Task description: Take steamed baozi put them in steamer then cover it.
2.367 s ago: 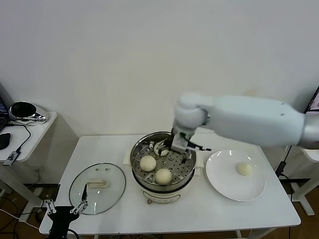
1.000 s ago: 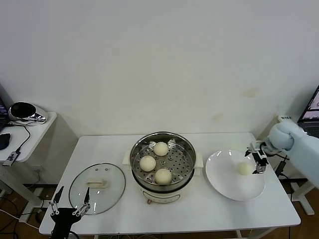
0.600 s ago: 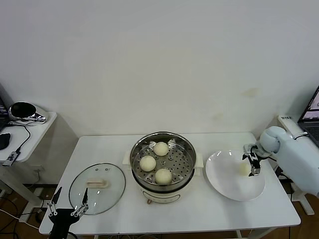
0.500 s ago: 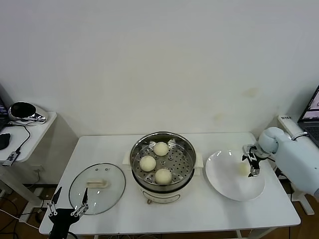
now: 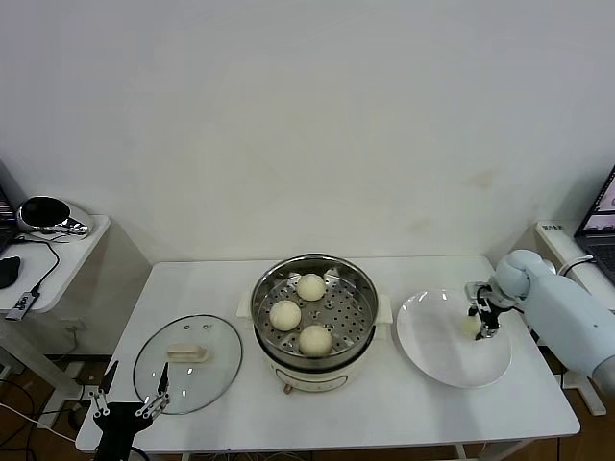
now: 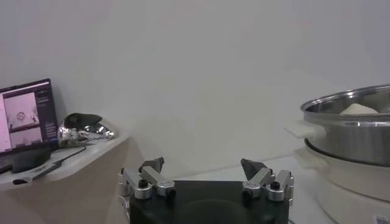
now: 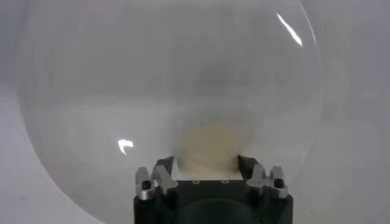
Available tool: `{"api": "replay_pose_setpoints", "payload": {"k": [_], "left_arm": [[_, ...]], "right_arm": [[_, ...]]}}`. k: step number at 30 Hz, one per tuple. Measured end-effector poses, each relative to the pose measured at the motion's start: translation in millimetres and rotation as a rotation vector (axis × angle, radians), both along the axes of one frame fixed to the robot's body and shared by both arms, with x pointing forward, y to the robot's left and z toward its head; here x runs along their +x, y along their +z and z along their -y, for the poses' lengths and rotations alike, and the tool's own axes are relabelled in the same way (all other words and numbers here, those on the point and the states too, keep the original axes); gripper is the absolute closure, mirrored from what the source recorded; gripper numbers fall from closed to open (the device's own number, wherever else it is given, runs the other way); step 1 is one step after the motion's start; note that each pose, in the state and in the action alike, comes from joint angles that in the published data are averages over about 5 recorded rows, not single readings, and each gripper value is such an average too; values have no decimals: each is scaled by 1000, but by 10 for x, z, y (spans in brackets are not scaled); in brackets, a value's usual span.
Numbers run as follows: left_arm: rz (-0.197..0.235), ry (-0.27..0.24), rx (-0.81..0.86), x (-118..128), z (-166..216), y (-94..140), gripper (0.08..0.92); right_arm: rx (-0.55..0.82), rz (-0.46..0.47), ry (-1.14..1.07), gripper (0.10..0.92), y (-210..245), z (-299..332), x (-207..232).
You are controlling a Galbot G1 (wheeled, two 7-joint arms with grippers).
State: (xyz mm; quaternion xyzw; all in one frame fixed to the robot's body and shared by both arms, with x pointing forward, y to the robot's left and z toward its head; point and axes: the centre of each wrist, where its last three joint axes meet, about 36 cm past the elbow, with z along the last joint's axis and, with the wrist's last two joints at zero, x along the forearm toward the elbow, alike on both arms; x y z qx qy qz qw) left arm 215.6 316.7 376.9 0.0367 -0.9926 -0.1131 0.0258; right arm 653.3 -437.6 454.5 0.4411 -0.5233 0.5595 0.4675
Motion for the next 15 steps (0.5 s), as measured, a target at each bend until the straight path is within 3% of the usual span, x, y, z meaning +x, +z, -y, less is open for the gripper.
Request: {"api": "replay_pose_setpoints", "payload": {"k": [8, 15], "left_arm": [[7, -4, 0, 24, 5, 8, 177], [17, -15, -3, 63, 25, 21, 177]], "right_arm": [[8, 15, 7, 473, 311, -22, -2], [36, 79, 38, 475, 1000, -169, -35]]}}
